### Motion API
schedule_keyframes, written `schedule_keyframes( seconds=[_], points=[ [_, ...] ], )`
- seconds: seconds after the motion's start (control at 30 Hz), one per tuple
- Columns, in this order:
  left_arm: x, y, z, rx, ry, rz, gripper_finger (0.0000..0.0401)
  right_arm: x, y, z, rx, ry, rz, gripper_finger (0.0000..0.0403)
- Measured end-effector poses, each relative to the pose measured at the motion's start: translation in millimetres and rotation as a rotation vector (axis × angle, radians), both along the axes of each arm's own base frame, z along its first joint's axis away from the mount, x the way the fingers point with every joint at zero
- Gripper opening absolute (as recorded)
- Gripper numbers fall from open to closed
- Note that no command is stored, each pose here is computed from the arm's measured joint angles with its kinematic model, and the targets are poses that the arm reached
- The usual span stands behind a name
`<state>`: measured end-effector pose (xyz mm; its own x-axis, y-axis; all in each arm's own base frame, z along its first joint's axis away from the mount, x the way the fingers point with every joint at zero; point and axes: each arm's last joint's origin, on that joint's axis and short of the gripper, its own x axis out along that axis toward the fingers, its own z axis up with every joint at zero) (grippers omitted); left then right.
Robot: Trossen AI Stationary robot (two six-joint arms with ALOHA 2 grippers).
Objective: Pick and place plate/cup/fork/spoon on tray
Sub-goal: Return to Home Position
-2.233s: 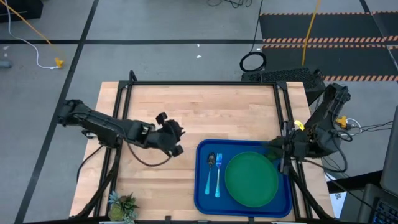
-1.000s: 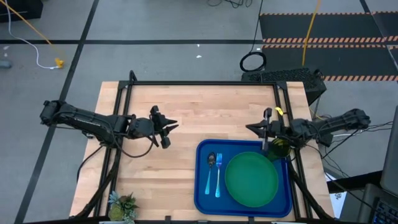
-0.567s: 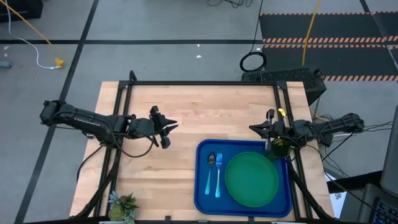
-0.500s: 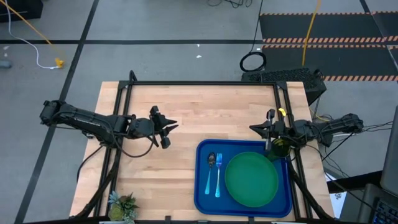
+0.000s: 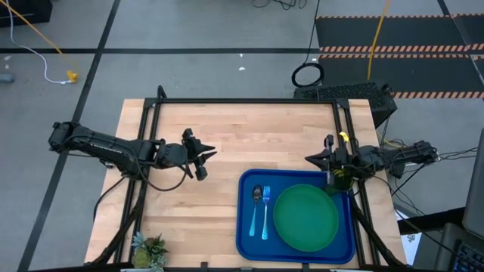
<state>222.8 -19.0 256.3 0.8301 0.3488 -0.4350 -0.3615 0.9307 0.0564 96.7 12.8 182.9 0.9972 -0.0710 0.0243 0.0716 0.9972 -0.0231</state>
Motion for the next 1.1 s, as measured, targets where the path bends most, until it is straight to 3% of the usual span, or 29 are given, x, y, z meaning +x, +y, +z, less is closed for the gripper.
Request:
schedule_keyframes(
  seconds=[0.5, 0.8, 1.1],
  points=[
    [0, 0, 0, -0.007, -0.001, 0.001, 0.0081, -4, 2, -4, 0.007, 0.007, 0.086, 0.0],
    [0, 0, 0, -0.011, -0.003, 0.0, 0.0081, -2, -1, -3, -0.02, -0.095, 0.048, 0.0],
    [0, 0, 0, -0.011, -0.003, 0.0, 0.0081, -1, -7, -6, 0.0, -0.069, 0.085, 0.0]
  ],
)
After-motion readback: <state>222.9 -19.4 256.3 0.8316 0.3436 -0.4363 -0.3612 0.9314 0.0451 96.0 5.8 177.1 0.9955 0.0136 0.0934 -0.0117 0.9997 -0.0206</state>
